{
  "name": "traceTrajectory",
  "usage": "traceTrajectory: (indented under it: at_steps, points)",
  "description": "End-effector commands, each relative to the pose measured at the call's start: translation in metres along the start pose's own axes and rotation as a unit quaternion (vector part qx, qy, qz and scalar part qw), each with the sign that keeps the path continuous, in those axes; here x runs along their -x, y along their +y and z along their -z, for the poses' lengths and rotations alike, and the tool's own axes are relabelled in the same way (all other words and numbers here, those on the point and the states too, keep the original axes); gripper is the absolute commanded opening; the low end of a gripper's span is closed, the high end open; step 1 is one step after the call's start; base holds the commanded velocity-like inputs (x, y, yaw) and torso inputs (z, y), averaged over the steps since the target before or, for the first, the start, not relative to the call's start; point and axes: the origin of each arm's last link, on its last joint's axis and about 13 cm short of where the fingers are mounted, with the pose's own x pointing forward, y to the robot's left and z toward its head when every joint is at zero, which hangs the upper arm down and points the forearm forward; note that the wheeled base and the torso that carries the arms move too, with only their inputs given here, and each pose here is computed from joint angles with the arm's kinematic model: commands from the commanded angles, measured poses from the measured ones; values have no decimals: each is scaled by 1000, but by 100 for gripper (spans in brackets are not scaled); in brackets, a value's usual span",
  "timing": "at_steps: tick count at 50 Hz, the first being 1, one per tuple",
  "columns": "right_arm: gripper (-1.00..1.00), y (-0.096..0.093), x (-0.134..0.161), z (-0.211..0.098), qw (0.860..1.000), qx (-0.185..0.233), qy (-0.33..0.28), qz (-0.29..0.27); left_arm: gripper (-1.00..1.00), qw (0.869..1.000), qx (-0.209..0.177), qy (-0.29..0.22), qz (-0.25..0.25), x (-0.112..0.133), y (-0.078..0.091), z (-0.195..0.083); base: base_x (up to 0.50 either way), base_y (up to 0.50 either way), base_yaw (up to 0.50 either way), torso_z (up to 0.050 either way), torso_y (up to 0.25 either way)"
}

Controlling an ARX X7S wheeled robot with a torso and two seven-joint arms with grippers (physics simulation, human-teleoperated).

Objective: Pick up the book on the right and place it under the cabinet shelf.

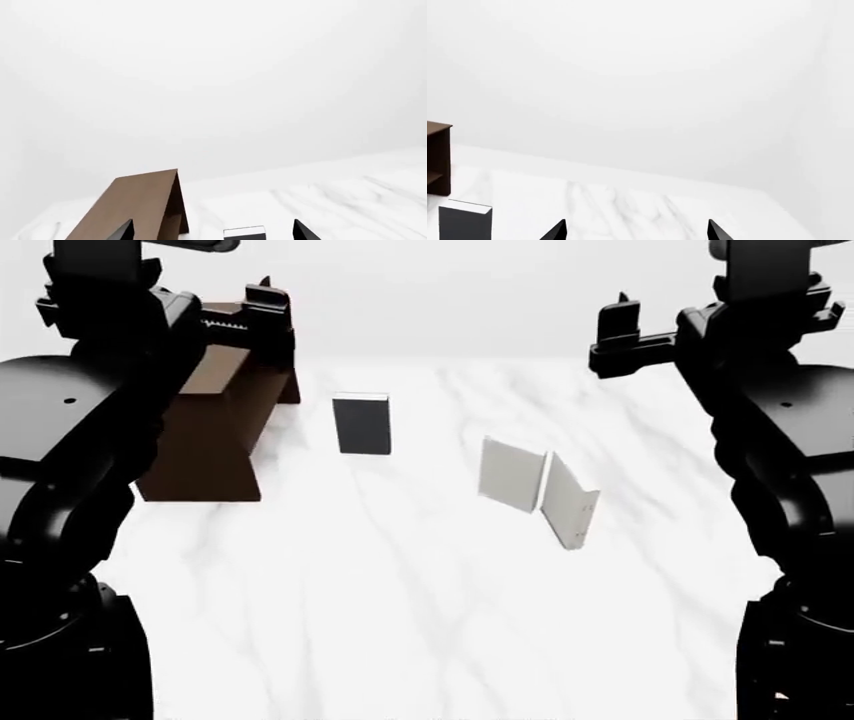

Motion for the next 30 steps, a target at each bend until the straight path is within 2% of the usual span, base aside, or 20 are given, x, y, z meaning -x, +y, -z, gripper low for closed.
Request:
traceTrajectory:
  at_steps: [1, 8, 30]
  points:
    - [100, 1, 1, 2, 1000, 3, 3, -8, 100, 1000, -2, 0, 1, 0, -1, -1, 469, -176, 0, 0, 0]
    - [100, 4, 1, 3, 1000, 17, 1, -17, 100, 1000, -1, 4, 0, 0, -1, 1, 493, -45, 0, 0, 2]
    - [100, 6, 1, 6, 1000, 11, 7, -21, 100, 1000, 0, 5, -1, 1, 0, 2, 500, -39, 0, 0, 2]
